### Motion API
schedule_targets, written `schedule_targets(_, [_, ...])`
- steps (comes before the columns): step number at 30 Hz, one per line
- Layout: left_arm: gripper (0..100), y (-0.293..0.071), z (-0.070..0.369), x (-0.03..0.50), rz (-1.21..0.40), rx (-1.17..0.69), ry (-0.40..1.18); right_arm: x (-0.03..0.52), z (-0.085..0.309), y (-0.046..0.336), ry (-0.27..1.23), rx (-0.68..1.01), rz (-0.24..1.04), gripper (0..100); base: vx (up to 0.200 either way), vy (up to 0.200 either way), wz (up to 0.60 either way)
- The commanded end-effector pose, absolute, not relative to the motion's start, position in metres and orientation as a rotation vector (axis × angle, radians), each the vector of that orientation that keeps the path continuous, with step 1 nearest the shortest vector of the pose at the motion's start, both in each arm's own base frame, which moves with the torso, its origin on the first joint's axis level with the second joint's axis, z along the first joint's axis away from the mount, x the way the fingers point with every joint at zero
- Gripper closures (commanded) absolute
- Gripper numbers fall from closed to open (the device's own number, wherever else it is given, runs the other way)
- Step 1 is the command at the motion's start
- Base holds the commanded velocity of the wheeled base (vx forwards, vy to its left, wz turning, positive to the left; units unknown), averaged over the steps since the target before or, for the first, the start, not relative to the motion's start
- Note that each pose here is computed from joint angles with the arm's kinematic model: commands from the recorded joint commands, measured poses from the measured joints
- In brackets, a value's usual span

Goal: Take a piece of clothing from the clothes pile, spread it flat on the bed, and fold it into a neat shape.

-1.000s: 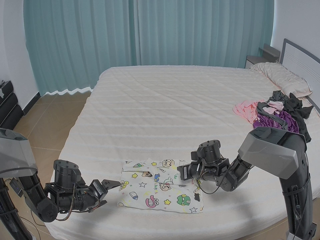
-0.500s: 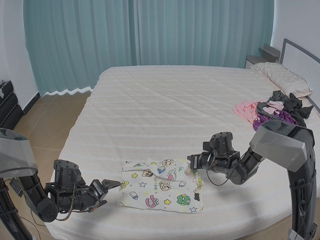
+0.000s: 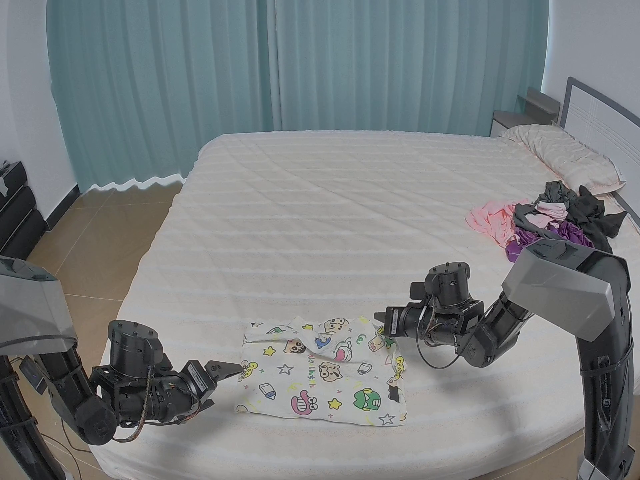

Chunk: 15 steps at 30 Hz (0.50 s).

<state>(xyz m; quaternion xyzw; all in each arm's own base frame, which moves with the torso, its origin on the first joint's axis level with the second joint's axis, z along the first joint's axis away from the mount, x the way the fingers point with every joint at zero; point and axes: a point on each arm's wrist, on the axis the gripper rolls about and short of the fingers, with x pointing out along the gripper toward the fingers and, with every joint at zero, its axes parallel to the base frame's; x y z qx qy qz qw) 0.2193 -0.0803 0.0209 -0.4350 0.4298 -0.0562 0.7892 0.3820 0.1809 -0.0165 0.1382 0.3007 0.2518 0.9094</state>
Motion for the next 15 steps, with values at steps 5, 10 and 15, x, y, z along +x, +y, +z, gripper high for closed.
schedule_targets(5, [0,-0.080,0.018,0.220,-0.121,-0.937,0.923,0.377,-0.029,0.194,0.655,0.280,0.576,0,0.000,0.000,0.00])
schedule_targets(10, [0,-0.081,0.018,0.220,-0.122,-0.935,0.923,0.384,-0.037,0.198,0.656,0.291,0.608,0,0.000,0.000,0.00])
schedule_targets(15, [0,-0.081,0.018,0.220,-0.121,-0.937,0.924,0.382,-0.037,0.200,0.655,0.298,0.652,0,0.000,0.000,0.00])
